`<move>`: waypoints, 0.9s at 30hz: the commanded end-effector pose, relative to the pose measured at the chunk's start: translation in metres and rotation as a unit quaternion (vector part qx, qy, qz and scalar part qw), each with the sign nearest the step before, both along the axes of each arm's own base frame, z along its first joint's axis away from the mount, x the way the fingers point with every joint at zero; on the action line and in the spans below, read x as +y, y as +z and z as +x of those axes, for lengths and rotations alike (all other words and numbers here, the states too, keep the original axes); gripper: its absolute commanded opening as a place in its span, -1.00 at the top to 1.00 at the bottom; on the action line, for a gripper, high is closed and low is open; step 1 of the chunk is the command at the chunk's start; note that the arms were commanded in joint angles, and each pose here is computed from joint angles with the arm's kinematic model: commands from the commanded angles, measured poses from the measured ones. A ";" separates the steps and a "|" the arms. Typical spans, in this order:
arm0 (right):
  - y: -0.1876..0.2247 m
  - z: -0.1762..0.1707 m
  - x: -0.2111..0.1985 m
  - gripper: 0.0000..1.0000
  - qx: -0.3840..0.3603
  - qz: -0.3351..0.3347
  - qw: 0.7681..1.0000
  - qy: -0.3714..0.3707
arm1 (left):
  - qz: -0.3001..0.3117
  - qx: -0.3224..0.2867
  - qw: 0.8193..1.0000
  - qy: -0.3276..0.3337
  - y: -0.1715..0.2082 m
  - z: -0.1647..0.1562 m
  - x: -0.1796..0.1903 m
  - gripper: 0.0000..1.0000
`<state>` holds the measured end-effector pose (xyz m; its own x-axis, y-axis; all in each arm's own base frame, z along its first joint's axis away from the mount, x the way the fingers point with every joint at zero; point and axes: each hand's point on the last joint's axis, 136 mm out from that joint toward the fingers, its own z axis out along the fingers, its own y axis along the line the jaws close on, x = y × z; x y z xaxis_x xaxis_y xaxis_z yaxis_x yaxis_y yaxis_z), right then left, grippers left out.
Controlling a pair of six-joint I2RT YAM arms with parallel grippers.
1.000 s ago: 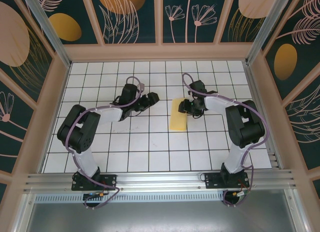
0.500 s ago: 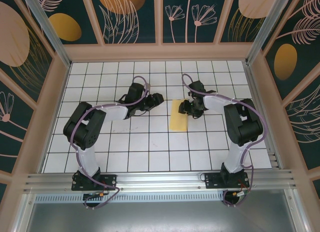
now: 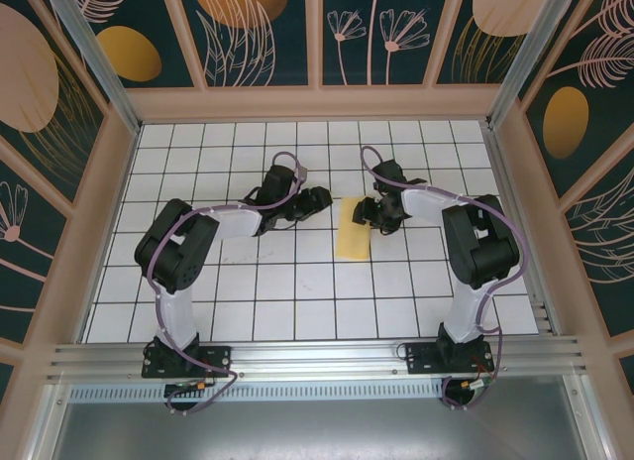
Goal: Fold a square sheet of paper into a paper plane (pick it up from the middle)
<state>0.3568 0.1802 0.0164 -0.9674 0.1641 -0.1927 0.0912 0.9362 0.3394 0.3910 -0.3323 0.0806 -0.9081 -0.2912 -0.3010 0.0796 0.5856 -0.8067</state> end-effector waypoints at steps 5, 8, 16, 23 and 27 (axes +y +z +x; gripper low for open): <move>-0.074 -0.046 -0.030 -0.23 0.099 -0.087 0.991 -0.018 | 0.005 -0.020 1.000 -0.006 -0.003 0.005 -0.008 -0.08; -0.077 -0.047 -0.029 -0.24 0.099 -0.092 0.991 -0.012 | 0.004 -0.017 1.000 -0.013 -0.006 0.003 -0.013 -0.03; -0.086 -0.051 -0.025 -0.25 0.107 -0.087 0.990 0.005 | 0.005 -0.010 0.999 -0.030 -0.011 0.002 -0.027 0.13; -0.091 -0.053 -0.025 -0.27 0.111 -0.091 0.990 0.011 | 0.003 -0.002 0.999 -0.038 -0.015 0.002 -0.033 0.22; -0.094 -0.055 -0.023 -0.29 0.116 -0.088 0.989 0.012 | 0.004 0.002 0.999 -0.045 -0.017 0.001 -0.038 0.29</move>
<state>0.3552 0.1818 0.0078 -0.9683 0.1588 -0.1930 0.0965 0.9499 0.2972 0.3948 -0.3614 0.0683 -0.9217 -0.2414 -0.3037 0.1123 0.5832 -0.8045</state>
